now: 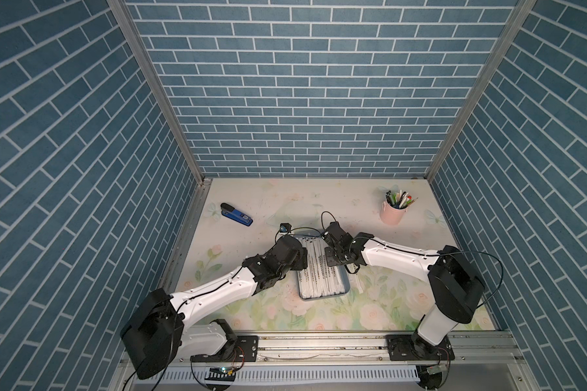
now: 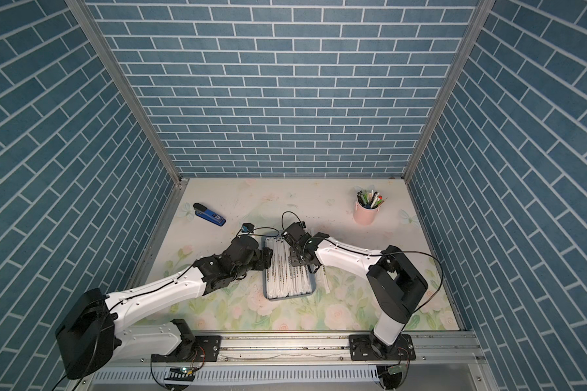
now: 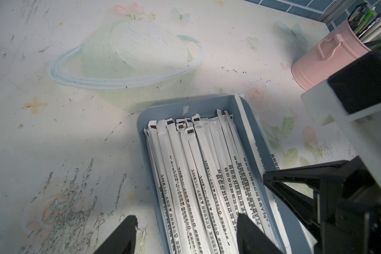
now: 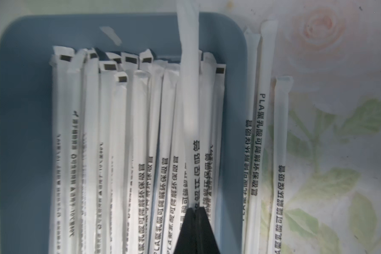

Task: Put the straws into the storage box
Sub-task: Place the straw in the storage box, then pick up the straw from the center of the board.

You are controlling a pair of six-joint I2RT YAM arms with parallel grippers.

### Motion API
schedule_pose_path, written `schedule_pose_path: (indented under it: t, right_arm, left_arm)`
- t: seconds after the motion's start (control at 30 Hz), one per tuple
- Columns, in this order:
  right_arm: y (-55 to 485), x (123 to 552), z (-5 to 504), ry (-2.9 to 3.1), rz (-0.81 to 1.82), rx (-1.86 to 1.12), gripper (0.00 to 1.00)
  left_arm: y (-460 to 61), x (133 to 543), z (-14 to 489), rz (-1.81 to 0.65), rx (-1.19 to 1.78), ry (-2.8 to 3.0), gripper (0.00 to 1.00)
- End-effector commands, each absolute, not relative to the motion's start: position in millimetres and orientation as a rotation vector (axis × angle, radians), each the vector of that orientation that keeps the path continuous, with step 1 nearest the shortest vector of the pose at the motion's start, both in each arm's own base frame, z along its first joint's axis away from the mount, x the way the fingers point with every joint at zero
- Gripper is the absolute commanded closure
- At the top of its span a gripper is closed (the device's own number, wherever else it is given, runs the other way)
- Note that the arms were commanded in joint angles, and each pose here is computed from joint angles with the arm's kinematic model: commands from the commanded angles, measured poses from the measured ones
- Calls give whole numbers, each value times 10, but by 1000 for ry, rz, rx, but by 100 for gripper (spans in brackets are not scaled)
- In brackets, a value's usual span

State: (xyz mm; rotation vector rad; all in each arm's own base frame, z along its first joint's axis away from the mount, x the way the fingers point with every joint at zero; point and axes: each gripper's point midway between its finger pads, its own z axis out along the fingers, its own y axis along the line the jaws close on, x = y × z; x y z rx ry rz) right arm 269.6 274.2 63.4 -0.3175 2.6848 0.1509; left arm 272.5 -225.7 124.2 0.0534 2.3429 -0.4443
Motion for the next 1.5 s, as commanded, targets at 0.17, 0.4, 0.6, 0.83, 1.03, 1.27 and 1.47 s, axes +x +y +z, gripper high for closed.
schedule_pose_path:
  t: [0.17, 0.4, 0.6, 0.83, 1.03, 1.27, 1.47]
  right_arm:
    - [2610, 2690, 416, 2713, 35, -262, 98]
    - [2590, 2686, 331, 2721, 6, -280, 91]
    - [2591, 2698, 410, 2706, 11, -290, 79]
    - [2620, 2746, 614, 2669, 25, -282, 76]
    - [2643, 2799, 886, 2629, 50, -279, 75]
    - [2373, 2748, 1096, 2642, 210, -266, 82]
    - [1934, 2698, 893, 2721, 214, -278, 83]
  left_arm:
    - [-2179, 2698, 1211, -427, 57, 2342, 25]
    - [-2168, 2697, 1223, -434, 52, 2336, 25]
    - [-2176, 2697, 1227, -441, 49, 2335, 25]
    - [-2214, 2717, 1250, -452, 56, 2332, 25]
    - [-2224, 2726, 1261, -452, 57, 2331, 25]
    - [-2241, 2786, 1380, -420, 81, 2318, 26]
    - [-2408, 2898, 1483, -408, 131, 2304, 26]
